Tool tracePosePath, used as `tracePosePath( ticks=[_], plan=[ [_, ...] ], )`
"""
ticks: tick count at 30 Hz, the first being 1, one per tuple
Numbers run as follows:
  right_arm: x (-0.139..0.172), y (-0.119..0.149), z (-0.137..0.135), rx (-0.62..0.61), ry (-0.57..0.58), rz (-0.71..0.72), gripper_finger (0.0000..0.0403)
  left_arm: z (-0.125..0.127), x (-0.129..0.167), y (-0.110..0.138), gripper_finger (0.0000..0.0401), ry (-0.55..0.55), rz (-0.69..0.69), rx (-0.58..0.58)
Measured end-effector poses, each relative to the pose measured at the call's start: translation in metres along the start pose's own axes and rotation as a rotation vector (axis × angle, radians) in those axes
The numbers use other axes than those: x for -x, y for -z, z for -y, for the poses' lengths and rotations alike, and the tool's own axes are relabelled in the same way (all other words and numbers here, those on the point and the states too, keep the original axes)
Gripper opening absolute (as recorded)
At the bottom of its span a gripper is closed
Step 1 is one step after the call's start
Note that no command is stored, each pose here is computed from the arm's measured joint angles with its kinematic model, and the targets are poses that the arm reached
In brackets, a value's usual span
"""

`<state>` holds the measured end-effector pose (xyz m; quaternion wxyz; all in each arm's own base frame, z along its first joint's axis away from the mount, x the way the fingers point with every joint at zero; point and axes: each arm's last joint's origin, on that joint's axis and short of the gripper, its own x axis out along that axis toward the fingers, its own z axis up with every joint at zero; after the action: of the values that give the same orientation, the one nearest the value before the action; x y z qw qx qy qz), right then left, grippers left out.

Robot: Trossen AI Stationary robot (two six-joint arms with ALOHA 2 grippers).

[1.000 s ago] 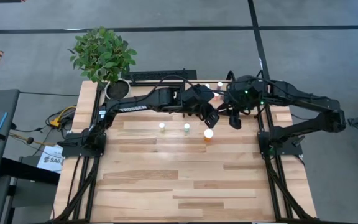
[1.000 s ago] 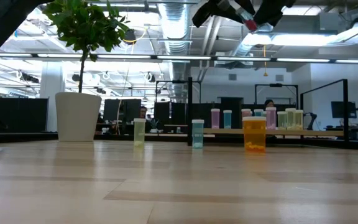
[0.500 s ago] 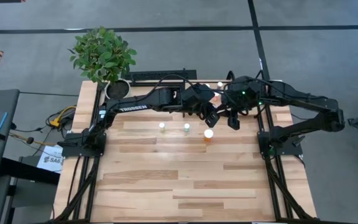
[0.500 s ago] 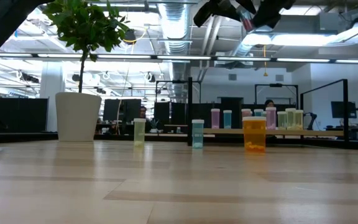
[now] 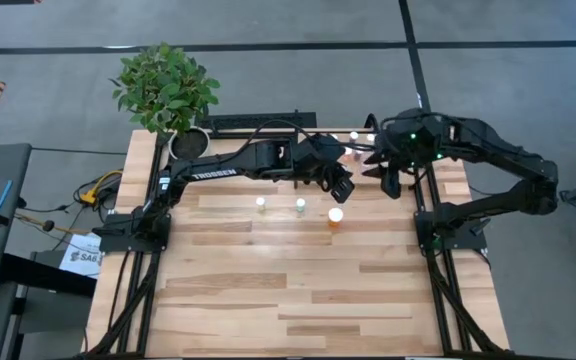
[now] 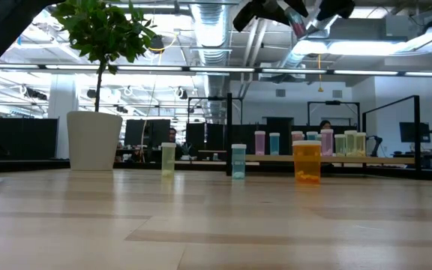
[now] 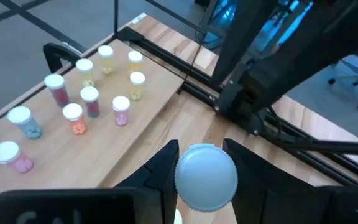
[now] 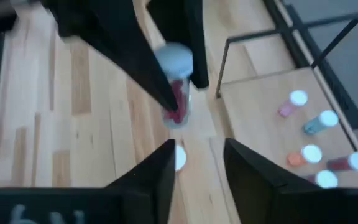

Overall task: Pick and place medicine bottles onto shelf by color
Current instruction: Put the blue pill bottle on the shelf

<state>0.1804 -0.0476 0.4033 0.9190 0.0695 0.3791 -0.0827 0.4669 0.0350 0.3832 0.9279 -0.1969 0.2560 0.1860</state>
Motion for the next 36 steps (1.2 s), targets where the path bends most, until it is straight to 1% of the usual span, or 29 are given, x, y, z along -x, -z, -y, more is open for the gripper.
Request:
tracePosePath(
  ticks=[3, 7, 9, 12, 14, 18, 20, 23, 28, 30, 32, 36],
  plan=[
    [0.007, -0.004, 0.001, -0.003, 0.005, 0.032, 0.0183, 0.001, 0.000, -0.003, 0.0093, -0.002, 0.033, 0.010],
    [0.008, 0.000, 0.000, -0.008, 0.004, -0.008, 0.0234, 0.004, 0.001, -0.012, 0.0093, 0.019, 0.131, 0.019],
    [0.012, 0.003, 0.000, -0.008, 0.003, -0.016, 0.0249, 0.006, 0.002, -0.017, 0.0093, 0.031, 0.188, 0.016],
    [0.022, 0.003, -0.001, -0.001, 0.003, 0.047, 0.0254, 0.009, 0.003, -0.023, 0.0093, 0.076, 0.246, 0.025],
    [0.029, 0.002, -0.002, 0.005, 0.003, 0.109, 0.0255, 0.011, 0.004, -0.025, 0.0093, 0.101, 0.261, 0.027],
    [0.038, -0.001, -0.003, -0.001, 0.000, 0.194, 0.0255, 0.012, 0.005, -0.027, 0.0093, 0.114, 0.287, 0.032],
    [0.037, -0.003, -0.003, -0.008, -0.011, 0.207, 0.0255, 0.012, 0.005, -0.029, 0.0093, 0.124, 0.306, 0.036],
    [0.032, -0.005, -0.003, -0.010, -0.011, 0.189, 0.0255, 0.014, 0.007, -0.033, 0.0093, 0.154, 0.342, 0.024],
    [0.030, -0.007, -0.003, -0.007, -0.016, 0.190, 0.0252, 0.016, 0.007, -0.033, 0.0093, 0.163, 0.350, 0.017],
    [0.029, -0.007, -0.004, -0.003, -0.021, 0.189, 0.0242, 0.016, 0.007, -0.034, 0.0093, 0.167, 0.351, 0.017],
    [0.028, -0.007, -0.005, -0.003, -0.022, 0.185, 0.0223, 0.016, 0.007, -0.034, 0.0093, 0.170, 0.350, 0.016],
    [0.029, -0.007, -0.005, -0.004, -0.022, 0.188, 0.0167, 0.016, 0.008, -0.034, 0.0093, 0.171, 0.353, 0.017]
  ],
)
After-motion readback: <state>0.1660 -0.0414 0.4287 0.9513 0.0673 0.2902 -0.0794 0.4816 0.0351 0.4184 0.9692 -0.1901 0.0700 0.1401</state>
